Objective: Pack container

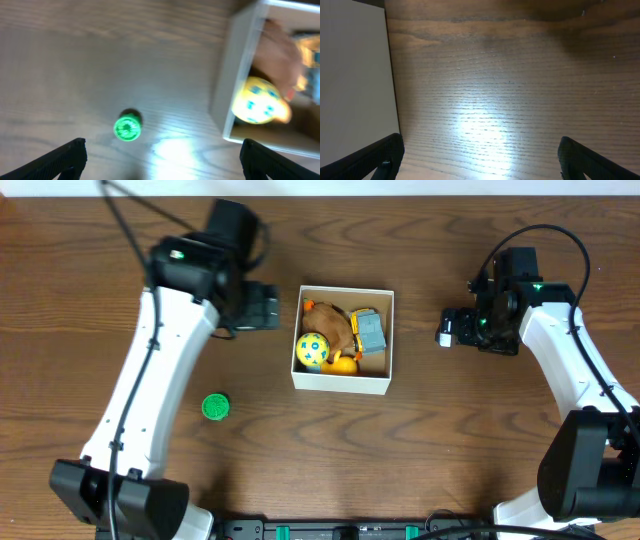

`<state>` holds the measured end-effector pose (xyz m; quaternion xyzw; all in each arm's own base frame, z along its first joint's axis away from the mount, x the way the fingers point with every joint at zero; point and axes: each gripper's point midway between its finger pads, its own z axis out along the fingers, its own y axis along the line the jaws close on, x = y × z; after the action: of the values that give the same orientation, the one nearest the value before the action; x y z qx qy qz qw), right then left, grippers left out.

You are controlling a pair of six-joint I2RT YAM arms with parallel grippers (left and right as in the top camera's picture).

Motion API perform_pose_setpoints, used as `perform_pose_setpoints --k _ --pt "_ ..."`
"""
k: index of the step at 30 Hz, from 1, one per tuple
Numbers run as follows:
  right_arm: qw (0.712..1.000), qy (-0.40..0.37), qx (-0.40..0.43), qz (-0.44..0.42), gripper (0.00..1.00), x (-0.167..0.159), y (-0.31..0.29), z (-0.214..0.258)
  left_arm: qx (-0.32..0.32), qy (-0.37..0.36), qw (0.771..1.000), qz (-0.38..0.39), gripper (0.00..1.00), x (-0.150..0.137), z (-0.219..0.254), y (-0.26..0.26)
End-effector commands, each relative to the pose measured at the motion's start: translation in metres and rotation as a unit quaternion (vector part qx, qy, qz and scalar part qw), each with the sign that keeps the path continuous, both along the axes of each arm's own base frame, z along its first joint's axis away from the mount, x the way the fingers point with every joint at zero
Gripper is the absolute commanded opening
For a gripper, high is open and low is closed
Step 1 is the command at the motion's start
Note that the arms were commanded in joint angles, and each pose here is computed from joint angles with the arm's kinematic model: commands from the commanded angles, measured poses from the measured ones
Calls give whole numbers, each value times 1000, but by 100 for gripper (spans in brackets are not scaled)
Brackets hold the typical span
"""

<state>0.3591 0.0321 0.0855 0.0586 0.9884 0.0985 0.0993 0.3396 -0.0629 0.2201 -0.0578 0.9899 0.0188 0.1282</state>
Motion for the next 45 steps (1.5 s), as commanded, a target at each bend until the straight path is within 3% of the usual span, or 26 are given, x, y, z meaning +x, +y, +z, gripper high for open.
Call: perform_pose_setpoints --k 1,7,12,16,26,34,40,45 --pt "1000 1 -1 5 99 0 -2 -2 -22 32 998 46 99 -5 -16 16" --pt "1000 0 -1 5 99 1 -2 -2 -49 39 998 9 84 -7 -19 -4" --pt "1000 0 -1 5 99 1 -2 -2 -53 21 997 -53 24 -6 -17 -43" --pt "1000 0 -1 5 99 1 -2 -2 -57 5 994 -92 7 0 -22 -74" --pt "1000 0 -1 5 99 1 -2 -2 -33 73 986 -148 6 1 -90 -123" --pt "1000 0 -1 5 99 1 -2 -2 -29 145 978 -147 6 -2 -145 -132" --pt "1000 0 -2 5 99 1 -2 -2 -61 225 962 -143 6 -17 -196 -147" --pt "1000 0 -1 5 99 1 -2 -2 -64 247 957 -140 6 -23 -209 -148"
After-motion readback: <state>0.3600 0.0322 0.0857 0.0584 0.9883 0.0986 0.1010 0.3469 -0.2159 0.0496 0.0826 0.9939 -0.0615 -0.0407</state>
